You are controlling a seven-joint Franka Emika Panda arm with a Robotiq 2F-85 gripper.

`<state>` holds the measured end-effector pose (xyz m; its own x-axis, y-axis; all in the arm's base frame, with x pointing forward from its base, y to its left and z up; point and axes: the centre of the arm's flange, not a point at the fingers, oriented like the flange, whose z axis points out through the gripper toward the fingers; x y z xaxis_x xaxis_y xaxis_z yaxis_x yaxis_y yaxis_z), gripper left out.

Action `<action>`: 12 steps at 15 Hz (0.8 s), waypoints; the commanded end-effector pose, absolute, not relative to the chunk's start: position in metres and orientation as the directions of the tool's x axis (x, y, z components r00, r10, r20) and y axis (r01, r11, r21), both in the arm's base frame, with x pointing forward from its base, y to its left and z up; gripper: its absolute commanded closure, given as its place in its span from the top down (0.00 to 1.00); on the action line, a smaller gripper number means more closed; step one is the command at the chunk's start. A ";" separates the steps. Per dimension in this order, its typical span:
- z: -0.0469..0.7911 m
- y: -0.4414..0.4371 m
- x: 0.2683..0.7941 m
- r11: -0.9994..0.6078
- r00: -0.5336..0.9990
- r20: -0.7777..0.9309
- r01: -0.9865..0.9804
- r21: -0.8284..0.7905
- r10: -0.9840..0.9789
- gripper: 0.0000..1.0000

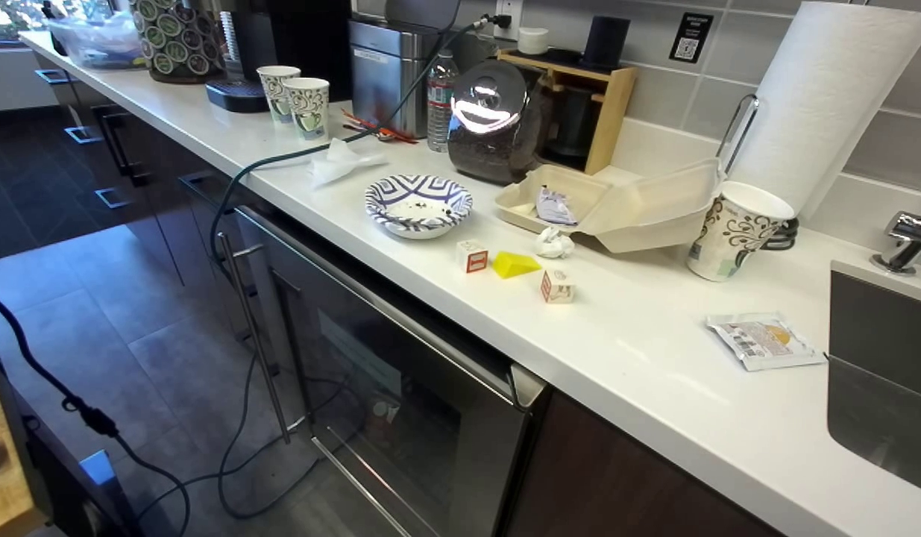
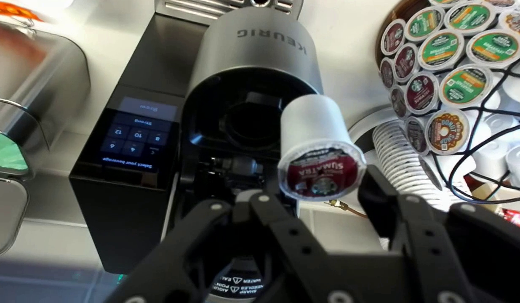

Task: Pick up the white container from the counter and put it in the coffee machine

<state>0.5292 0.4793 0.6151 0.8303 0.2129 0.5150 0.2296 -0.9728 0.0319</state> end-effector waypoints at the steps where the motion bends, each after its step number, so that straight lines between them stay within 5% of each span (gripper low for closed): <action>1: 0.608 0.490 0.548 -0.973 0.820 0.530 0.223 0.056 0.218 0.26; 12: 0.588 0.481 0.582 -0.981 0.820 0.539 0.166 0.097 0.192 0.26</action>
<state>0.5701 0.4733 0.5880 0.8214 0.2014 0.5336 0.1865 -0.9790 0.0824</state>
